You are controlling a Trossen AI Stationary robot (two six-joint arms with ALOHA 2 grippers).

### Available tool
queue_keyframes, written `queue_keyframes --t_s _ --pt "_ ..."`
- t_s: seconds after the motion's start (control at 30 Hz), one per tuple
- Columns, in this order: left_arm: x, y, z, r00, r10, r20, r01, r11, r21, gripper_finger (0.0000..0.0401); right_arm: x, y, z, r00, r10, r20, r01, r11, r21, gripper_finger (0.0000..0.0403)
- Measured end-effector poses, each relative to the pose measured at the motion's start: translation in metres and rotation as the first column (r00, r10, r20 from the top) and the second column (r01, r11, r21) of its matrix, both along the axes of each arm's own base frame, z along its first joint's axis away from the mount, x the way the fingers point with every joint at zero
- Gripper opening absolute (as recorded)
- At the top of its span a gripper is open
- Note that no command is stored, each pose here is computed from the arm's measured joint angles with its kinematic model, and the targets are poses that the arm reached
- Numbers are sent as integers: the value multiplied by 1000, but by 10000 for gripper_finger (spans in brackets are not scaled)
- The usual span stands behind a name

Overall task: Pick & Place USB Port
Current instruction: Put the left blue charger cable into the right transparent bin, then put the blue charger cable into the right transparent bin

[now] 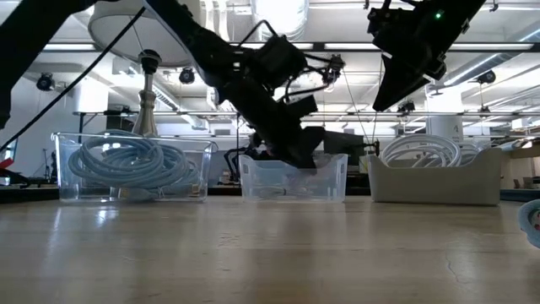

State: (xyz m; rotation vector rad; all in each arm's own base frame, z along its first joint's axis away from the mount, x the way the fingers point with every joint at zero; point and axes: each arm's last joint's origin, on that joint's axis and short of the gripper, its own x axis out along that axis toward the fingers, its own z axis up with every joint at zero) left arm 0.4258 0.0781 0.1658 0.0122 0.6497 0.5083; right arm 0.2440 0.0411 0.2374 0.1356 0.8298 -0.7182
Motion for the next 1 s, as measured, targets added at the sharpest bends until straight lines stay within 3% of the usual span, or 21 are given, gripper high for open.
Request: queue_keyframes --t_s 0.33,0.67,0.87,1.0 --pt "5 13 0 995 44 -86 -47 998 -30 93 0 0 -1 1000 0 -4 0 1000 -1 72" --pt "5 13 5 995 36 -92 -39 999 -25 134 0 0 -1 1000 -1 -3 1 1000 1 85" --pt "-2 2 35 998 -23 -56 21 999 -32 136 0 1 -1 1000 14 -10 -14 999 29 93" --pt "-14 -7 66 999 -32 -19 31 998 -46 131 0 0 -1 1000 -1 4 1 1000 -1 99"
